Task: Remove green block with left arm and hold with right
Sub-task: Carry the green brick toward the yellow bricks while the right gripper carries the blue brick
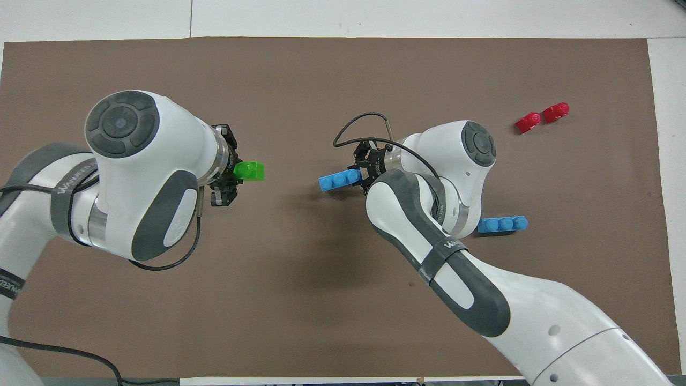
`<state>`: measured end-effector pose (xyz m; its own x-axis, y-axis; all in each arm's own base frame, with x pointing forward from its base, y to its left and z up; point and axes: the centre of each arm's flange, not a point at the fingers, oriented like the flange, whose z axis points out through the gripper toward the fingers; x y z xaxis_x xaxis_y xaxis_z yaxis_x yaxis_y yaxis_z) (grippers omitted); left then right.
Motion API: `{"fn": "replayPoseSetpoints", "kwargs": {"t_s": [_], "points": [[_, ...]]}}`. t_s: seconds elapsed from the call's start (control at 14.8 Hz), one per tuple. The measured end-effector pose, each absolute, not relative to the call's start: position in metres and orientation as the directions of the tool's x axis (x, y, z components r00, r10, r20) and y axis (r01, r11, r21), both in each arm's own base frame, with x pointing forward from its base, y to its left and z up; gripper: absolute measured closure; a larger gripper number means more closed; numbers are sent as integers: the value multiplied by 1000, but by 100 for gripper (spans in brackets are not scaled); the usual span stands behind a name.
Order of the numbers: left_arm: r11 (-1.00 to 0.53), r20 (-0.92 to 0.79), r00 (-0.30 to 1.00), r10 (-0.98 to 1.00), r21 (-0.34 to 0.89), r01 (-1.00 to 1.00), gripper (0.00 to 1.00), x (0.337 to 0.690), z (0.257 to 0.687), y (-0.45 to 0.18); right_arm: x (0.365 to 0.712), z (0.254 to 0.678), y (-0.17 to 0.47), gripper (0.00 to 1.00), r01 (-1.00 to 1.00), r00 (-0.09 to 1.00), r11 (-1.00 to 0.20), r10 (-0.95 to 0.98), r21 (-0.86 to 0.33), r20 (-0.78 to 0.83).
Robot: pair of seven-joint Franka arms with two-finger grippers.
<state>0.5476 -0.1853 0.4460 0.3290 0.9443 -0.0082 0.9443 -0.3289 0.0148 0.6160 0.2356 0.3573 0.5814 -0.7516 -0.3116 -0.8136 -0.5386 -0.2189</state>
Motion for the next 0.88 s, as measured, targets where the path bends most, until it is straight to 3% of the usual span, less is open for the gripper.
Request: {"fn": "replayPoseSetpoints", "kwargs": {"t_s": [0.2, 0.47, 0.68, 0.88], "points": [[-461, -6, 461, 887, 8, 887, 65, 547, 428, -149, 633, 363, 172, 66, -648, 761, -723, -615, -238, -205], [-529, 4, 529, 848, 29, 848, 65, 547, 403, -110, 649, 359, 86, 66, -430, 902, -878, -424, -209, -76], [-551, 14, 551, 834, 48, 833, 65, 549, 394, -88, 648, 357, 69, 66, -451, 892, -868, -438, -206, -110], [-568, 27, 568, 823, 70, 820, 65, 556, 380, -70, 647, 359, 74, 66, -687, 727, -691, -648, -226, -227]]}}
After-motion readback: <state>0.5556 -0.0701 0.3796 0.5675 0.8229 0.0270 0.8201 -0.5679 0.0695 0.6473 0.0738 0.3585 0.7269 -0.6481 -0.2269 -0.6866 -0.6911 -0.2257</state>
